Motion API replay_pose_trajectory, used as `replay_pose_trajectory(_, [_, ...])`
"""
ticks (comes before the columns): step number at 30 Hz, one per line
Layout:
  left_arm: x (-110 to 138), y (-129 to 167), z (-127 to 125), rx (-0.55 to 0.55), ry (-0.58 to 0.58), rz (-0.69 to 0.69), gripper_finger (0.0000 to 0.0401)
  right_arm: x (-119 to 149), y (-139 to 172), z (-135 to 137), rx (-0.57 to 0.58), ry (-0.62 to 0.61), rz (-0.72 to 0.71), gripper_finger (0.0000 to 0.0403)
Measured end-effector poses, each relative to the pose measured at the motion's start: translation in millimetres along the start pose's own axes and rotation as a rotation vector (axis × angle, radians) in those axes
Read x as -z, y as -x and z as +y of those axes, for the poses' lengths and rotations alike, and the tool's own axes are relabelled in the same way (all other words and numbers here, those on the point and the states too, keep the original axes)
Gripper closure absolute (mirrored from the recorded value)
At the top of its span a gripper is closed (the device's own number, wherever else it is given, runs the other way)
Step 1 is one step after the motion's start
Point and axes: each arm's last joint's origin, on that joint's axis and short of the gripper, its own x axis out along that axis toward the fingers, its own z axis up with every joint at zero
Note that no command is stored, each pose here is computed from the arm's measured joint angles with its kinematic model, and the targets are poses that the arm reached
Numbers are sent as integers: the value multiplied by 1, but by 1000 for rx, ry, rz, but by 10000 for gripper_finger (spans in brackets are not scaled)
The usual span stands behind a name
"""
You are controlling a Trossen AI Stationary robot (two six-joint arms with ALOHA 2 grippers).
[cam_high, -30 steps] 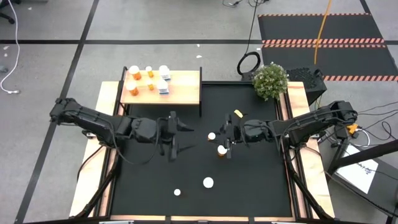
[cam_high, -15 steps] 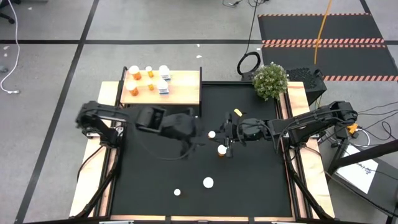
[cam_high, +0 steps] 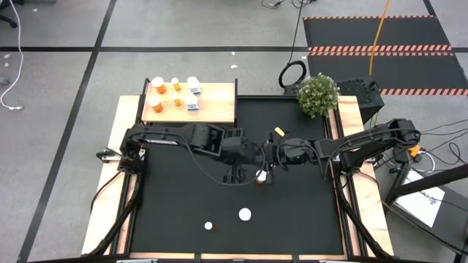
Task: Pick and place medicine bottles onto shelf by color
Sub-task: Put the small orange pill bottle on the shelf
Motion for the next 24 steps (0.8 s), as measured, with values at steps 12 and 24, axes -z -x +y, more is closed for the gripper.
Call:
replay_pose_trajectory(12, [2, 2, 20, 29, -14, 2, 119, 9, -1, -5, 13, 4, 38, 300])
replay_pose_trajectory(24, [9, 1, 22, 30, -83, 72, 119, 27, -15, -6, 25, 61, 66, 300])
